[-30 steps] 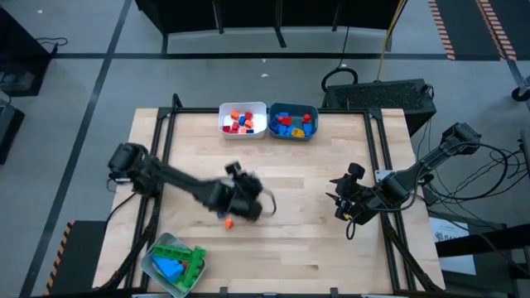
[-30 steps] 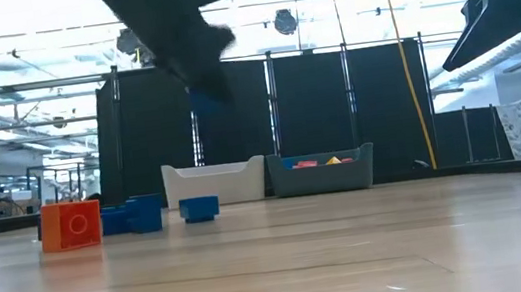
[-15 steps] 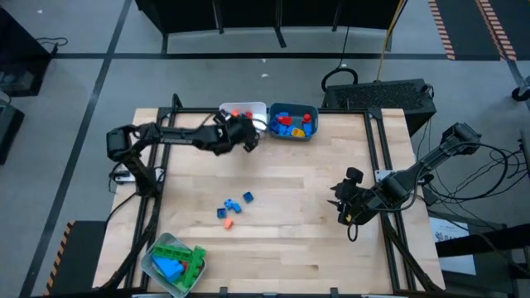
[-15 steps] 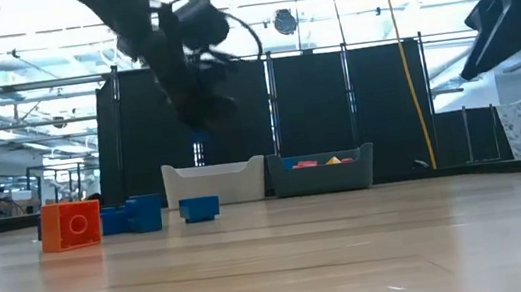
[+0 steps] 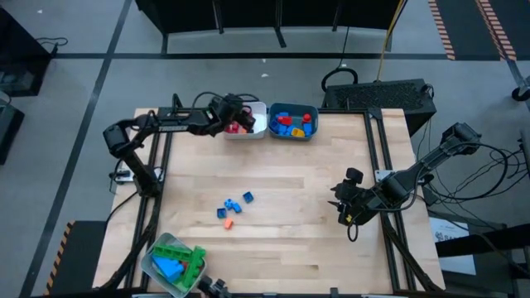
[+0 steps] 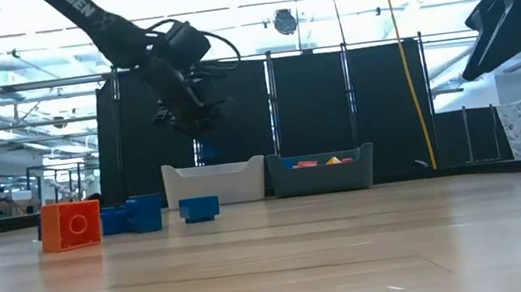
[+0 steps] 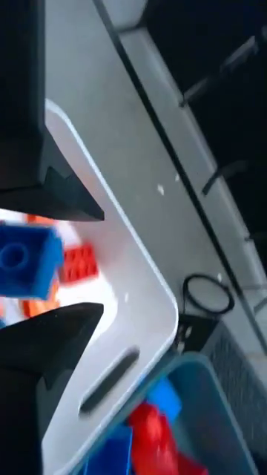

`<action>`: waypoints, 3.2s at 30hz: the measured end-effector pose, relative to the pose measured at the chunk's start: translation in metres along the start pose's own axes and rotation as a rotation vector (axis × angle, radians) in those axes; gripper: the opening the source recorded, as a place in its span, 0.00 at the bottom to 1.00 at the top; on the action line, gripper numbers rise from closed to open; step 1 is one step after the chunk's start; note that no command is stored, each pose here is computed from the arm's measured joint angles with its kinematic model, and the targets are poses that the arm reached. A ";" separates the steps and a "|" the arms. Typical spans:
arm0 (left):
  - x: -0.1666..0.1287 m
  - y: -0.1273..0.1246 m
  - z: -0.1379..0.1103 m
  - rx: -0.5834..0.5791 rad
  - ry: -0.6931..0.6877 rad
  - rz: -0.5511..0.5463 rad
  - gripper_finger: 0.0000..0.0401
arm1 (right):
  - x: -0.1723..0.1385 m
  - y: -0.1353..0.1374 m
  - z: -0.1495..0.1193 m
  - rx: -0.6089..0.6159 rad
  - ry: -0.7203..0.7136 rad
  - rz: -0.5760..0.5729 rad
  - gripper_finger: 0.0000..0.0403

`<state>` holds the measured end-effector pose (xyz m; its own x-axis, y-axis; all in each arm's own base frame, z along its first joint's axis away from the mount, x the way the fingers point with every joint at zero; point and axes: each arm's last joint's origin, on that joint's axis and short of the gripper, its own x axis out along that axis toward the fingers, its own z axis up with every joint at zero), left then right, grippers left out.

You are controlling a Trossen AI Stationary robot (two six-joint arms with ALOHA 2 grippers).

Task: Sort blocks by size
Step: Put the blue cube 4 stud game piece into the white bin

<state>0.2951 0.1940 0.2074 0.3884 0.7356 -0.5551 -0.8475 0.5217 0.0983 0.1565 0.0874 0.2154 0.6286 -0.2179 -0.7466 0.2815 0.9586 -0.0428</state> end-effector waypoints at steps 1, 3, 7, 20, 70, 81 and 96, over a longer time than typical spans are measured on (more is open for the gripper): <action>-0.001 -0.002 0.000 0.000 0.000 -0.017 0.49 | 0.000 0.000 0.000 0.000 0.000 0.000 0.48; -0.003 -0.006 -0.001 0.009 0.003 -0.041 0.51 | 0.000 0.000 0.000 0.000 0.000 0.000 0.48; -0.007 -0.016 -0.003 0.040 0.000 -0.071 0.52 | 0.000 0.000 0.000 0.000 0.000 0.000 0.48; -0.083 -0.118 -0.054 0.272 0.177 -0.605 0.52 | 0.000 0.000 0.000 0.000 0.000 0.000 0.48; -0.127 -0.168 -0.166 0.304 0.415 -0.270 0.91 | 0.000 0.000 0.000 -0.001 0.000 -0.001 0.48; -0.120 -0.171 -0.175 0.215 0.471 -0.258 0.58 | 0.000 0.000 0.000 0.000 -0.001 -0.001 0.48; -0.118 -0.176 -0.162 0.247 0.440 -0.266 0.35 | 0.000 0.000 0.000 0.000 -0.001 -0.001 0.48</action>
<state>0.3404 -0.0544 0.1219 0.3447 0.3428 -0.8739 -0.6105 0.7890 0.0687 0.1564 0.0872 0.2152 0.6286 -0.2192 -0.7462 0.2822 0.9584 -0.0437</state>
